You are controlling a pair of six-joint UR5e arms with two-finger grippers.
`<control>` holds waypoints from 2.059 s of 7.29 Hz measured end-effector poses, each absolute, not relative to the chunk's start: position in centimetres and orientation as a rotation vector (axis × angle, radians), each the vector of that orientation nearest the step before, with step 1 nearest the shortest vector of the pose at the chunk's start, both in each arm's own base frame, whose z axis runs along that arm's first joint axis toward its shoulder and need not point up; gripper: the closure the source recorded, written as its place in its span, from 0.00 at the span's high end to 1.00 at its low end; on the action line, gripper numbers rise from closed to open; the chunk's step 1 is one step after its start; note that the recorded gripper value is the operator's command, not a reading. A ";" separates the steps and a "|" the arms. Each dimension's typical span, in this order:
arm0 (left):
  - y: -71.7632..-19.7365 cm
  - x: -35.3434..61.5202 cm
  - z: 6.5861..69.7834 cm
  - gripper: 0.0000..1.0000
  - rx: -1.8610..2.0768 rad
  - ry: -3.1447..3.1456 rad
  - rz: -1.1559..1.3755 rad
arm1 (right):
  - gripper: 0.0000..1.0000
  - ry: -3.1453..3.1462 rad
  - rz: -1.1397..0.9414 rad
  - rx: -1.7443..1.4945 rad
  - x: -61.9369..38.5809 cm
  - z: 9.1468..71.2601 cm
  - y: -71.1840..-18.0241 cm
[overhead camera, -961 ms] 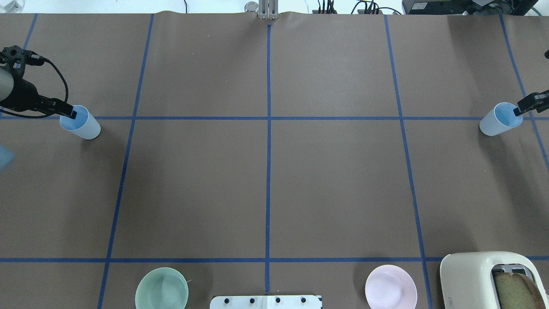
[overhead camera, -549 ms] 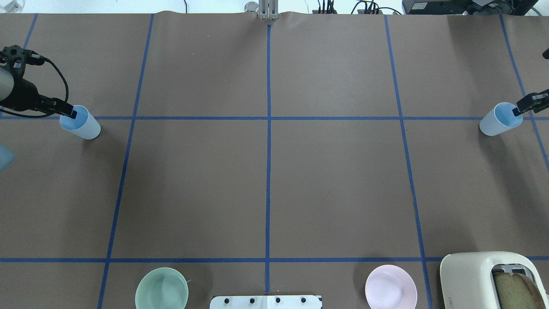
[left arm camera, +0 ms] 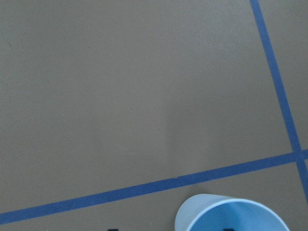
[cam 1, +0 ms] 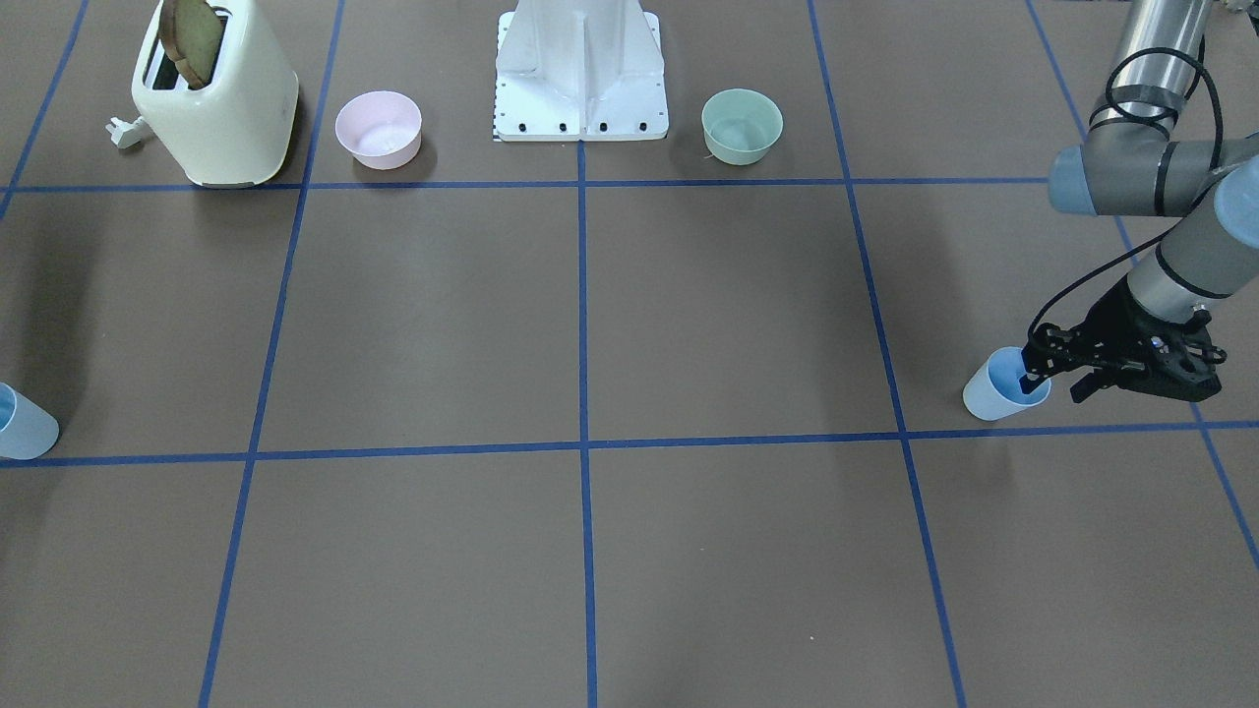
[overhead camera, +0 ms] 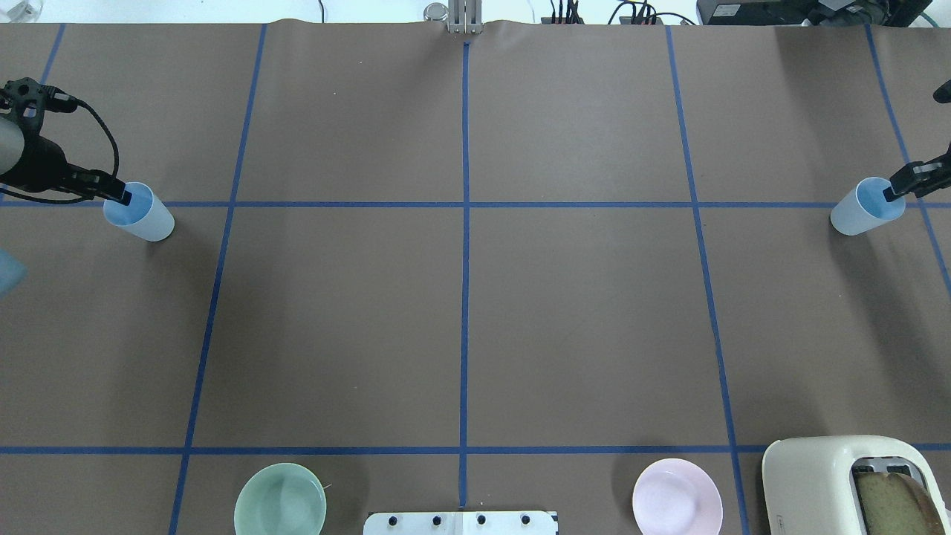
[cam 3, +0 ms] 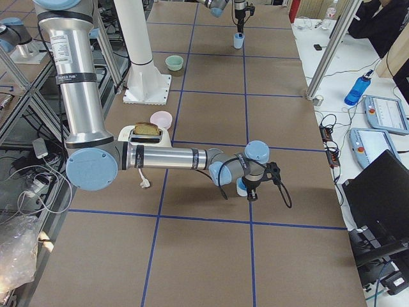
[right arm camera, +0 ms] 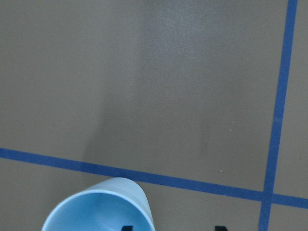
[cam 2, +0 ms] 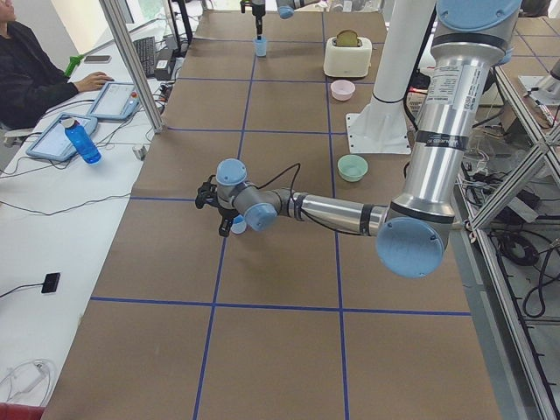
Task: Stack blue cups with both arms
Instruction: 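Close the left and right grippers around the rims of the blue cups, then carry the left cup to the table center while the right gripper lifts its cup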
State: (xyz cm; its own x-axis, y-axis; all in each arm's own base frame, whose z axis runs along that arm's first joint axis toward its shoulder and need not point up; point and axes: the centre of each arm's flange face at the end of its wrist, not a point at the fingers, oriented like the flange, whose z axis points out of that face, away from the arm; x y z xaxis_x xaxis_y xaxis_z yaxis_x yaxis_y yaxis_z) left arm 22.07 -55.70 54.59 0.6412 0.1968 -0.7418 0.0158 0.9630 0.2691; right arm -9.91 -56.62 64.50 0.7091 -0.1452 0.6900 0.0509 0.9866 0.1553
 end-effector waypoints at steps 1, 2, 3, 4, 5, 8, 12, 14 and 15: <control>-55.7 22.1 54.6 0.37 0.261 0.871 0.104 | 0.17 -0.775 -0.109 0.126 -10.0 64.5 -56.6; -55.7 22.1 54.6 0.25 0.260 0.871 0.103 | 0.00 -0.775 -0.109 0.125 -10.0 64.6 -56.6; -55.7 22.1 54.6 0.00 0.261 0.871 0.103 | 0.00 -0.775 -0.109 0.124 -10.1 64.6 -56.6; -55.7 22.1 54.6 0.00 0.261 0.871 0.103 | 0.00 -0.774 -0.109 0.122 -10.1 64.8 -56.4; -55.7 22.1 54.5 0.00 0.261 0.873 0.104 | 0.00 -0.775 -0.101 0.118 -10.0 64.8 -56.3; -55.7 22.1 54.2 0.00 0.260 0.881 0.111 | 0.00 -0.788 -0.027 0.104 -10.3 63.6 -56.8; -55.3 22.4 50.6 0.00 0.230 0.936 0.137 | 0.00 -0.817 -0.012 0.117 -10.9 61.0 -58.4; -55.2 22.4 44.4 0.00 0.192 0.933 0.115 | 0.00 -0.865 0.021 0.112 -11.4 58.2 -59.5; -55.5 22.9 40.5 0.00 0.172 0.936 0.081 | 0.00 -0.893 0.064 0.103 -11.8 56.3 -60.3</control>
State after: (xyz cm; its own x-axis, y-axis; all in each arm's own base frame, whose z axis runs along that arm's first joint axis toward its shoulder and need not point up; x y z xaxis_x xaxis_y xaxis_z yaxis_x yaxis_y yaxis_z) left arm 22.88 -55.45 40.46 0.5915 0.1441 -0.7933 0.0051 0.9832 0.1824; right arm -11.82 -60.30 56.29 0.6254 0.0126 0.7802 -0.0986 0.9931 0.0630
